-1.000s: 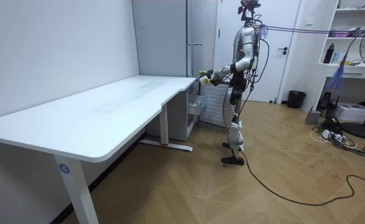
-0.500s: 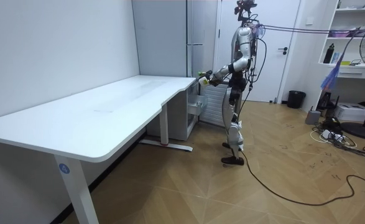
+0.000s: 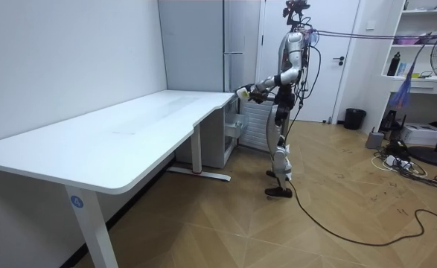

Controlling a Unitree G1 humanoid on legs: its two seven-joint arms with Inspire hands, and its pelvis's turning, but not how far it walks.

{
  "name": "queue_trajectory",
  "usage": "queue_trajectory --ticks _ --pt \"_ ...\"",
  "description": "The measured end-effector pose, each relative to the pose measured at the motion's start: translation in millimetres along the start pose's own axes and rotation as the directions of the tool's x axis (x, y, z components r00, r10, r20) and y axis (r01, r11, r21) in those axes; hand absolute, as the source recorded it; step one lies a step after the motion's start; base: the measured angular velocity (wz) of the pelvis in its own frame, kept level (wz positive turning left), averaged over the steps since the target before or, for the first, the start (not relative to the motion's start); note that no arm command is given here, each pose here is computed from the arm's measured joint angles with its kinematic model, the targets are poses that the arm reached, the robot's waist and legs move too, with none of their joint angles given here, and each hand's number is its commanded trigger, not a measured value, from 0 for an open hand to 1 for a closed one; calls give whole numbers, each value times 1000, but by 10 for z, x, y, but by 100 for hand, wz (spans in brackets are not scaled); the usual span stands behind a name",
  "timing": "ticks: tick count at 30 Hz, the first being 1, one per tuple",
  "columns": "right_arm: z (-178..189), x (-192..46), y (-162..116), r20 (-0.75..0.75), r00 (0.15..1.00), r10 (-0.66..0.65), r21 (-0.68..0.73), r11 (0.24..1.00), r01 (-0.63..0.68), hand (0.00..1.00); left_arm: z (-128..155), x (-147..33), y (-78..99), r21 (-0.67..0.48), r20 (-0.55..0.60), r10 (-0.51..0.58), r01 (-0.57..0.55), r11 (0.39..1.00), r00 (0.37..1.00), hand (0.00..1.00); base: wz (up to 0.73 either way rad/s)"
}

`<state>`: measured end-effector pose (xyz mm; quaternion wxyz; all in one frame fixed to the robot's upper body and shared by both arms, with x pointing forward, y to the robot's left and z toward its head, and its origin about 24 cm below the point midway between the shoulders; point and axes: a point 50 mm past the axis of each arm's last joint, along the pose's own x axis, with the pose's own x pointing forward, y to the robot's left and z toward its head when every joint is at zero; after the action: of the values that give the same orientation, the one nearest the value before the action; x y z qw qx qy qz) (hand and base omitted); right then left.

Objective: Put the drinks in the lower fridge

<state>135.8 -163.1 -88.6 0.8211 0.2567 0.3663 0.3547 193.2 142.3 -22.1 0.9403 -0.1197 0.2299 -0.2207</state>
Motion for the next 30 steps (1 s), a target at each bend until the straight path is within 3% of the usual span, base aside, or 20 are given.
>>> queue_trajectory --ticks 7,14,22,30 --pt "-106 -36 -15 -98 995 -21 -34 999 18 100 295 -7 -4 -6 181 28 -27 1000 983 0 0" --pt "-202 -74 -18 -163 986 -35 -55 998 26 100 350 -32 74 -22 213 86 -84 996 973 0 0" --pt "-309 -187 -114 -175 981 -88 -4 996 89 100 623 -208 327 -71 361 246 -237 969 899 0 0" --pt "-361 -233 -141 -187 976 -107 12 994 111 100 649 -261 425 -107 369 351 -336 936 861 0 -3"
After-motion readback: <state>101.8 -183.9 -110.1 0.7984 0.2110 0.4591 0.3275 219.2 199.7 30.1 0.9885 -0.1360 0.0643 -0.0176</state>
